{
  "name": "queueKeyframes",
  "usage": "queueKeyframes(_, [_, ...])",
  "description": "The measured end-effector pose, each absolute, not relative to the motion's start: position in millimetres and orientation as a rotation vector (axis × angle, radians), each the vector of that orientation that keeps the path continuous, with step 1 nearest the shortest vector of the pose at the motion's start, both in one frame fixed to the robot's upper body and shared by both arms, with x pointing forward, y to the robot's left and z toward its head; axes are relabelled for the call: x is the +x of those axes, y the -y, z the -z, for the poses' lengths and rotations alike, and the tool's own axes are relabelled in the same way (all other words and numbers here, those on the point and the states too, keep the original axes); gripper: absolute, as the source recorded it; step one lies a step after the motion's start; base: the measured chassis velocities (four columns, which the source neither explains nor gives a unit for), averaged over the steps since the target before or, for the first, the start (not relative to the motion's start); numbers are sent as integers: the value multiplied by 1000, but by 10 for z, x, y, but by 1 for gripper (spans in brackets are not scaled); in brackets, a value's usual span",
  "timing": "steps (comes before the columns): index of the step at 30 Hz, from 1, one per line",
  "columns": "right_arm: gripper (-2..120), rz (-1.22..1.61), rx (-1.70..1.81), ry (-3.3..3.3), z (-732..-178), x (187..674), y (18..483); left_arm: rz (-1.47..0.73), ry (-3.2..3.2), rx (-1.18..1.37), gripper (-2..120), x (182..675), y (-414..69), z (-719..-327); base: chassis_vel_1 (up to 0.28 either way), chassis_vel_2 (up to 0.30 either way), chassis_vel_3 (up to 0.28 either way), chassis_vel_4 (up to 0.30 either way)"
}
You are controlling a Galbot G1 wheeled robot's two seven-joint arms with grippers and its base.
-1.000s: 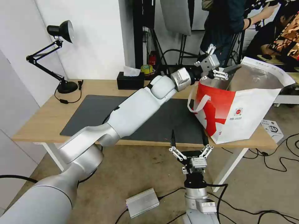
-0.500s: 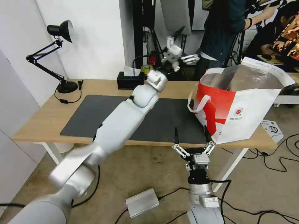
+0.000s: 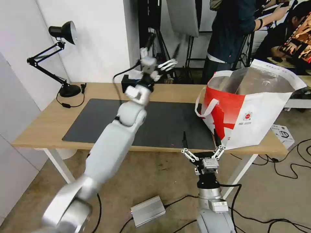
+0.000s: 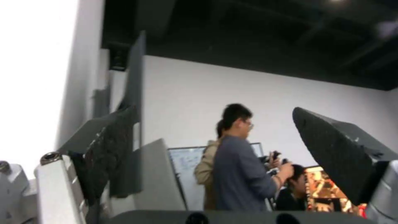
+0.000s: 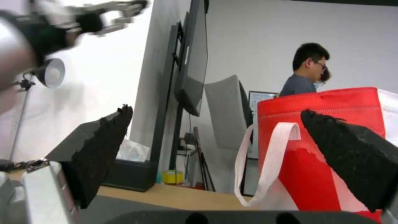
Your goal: Pick up the trash from the table and place it into the takeout bag.
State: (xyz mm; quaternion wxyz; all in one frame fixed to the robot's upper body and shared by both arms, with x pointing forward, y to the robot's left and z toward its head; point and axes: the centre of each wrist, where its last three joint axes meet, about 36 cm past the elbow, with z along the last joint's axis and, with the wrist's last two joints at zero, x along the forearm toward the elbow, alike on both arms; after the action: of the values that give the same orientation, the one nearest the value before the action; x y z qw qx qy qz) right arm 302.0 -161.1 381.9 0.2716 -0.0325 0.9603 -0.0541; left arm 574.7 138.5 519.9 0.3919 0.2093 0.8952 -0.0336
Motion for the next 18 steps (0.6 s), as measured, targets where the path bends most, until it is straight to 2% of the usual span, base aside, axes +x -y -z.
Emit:
queueKeyframes(11, [100, 173, -99, -2584, -3799, 3066, 1697, 134, -2344, 323, 100, 4997, -1934, -4775, 0, 0, 0, 0])
queueKeyframes(18, [100, 183, -105, -2577, -3798, 3105, 1736, 118, -2393, 226, 100, 4579, -2109, -4571, 0, 0, 0, 0])
